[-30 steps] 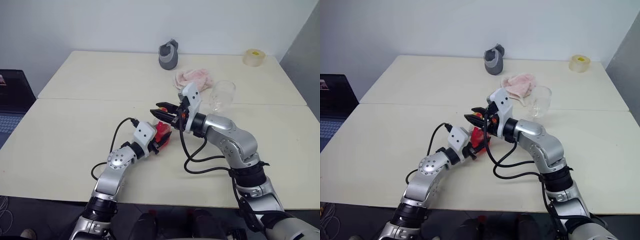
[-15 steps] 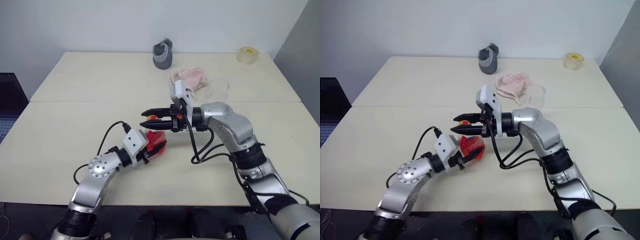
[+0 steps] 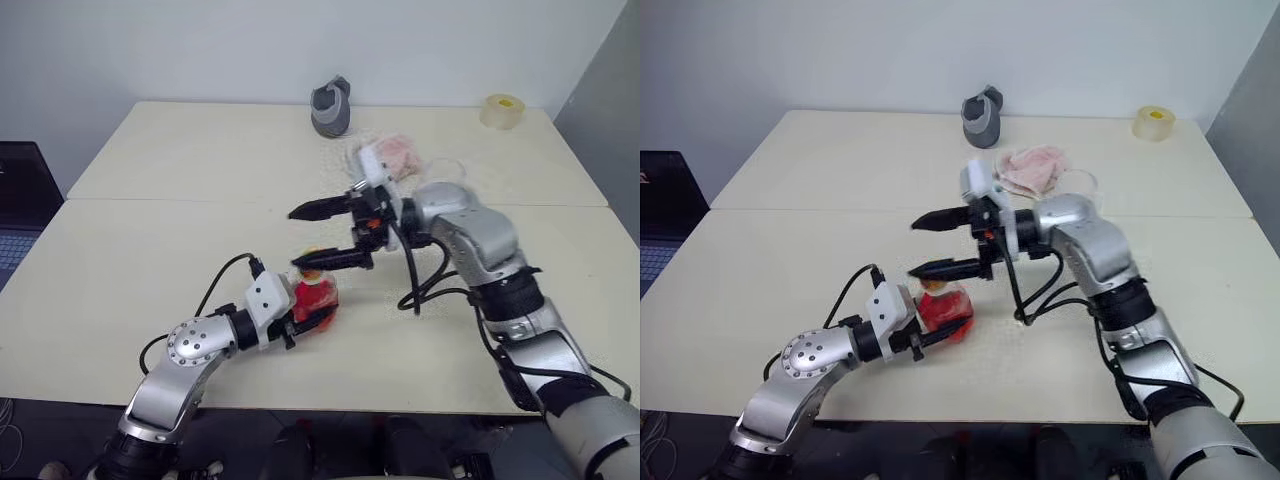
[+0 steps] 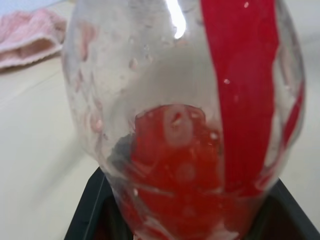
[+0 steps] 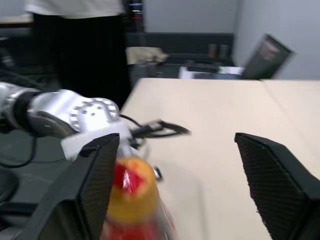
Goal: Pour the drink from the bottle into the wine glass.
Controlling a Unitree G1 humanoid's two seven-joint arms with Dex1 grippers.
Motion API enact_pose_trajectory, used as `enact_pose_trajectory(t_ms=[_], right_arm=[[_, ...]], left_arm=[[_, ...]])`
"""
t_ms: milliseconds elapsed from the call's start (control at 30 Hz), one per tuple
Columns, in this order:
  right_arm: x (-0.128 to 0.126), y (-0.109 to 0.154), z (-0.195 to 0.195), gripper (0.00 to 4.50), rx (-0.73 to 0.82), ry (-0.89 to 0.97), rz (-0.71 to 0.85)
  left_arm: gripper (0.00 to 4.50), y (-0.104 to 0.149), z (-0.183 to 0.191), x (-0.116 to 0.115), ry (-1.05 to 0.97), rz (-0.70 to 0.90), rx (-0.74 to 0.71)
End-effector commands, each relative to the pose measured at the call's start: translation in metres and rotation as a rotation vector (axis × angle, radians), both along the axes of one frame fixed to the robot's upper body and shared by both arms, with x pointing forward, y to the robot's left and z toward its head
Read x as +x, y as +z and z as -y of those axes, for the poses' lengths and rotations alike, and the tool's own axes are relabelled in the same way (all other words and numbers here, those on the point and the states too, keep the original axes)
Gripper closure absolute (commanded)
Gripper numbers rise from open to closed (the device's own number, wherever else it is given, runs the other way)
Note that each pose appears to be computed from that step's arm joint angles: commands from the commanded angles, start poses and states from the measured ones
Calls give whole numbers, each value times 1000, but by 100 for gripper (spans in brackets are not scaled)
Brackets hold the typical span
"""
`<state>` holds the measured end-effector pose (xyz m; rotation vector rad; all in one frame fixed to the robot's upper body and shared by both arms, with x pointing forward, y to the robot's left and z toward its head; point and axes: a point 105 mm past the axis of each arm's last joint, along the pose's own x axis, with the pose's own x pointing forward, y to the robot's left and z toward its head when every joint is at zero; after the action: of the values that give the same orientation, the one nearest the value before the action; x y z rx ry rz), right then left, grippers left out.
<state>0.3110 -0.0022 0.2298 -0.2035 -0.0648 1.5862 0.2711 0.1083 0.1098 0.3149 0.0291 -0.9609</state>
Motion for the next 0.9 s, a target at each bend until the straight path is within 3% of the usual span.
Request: enact_pose_trajectory(t_ms=[33,267,567,900], right_arm=[[3,14,11,62,49,-106,41],[6,18,25,58,104,-303,48],[1,13,7,58,103,-346,64],[13,13,-23,58,112,-376,96]], left_arm=[[245,13,-6,9,70,53,-26],[284,10,-14,31,189,19,-87],[292,10,-5,56,230,42,-117],[295,11,9,61,169,56,-87]])
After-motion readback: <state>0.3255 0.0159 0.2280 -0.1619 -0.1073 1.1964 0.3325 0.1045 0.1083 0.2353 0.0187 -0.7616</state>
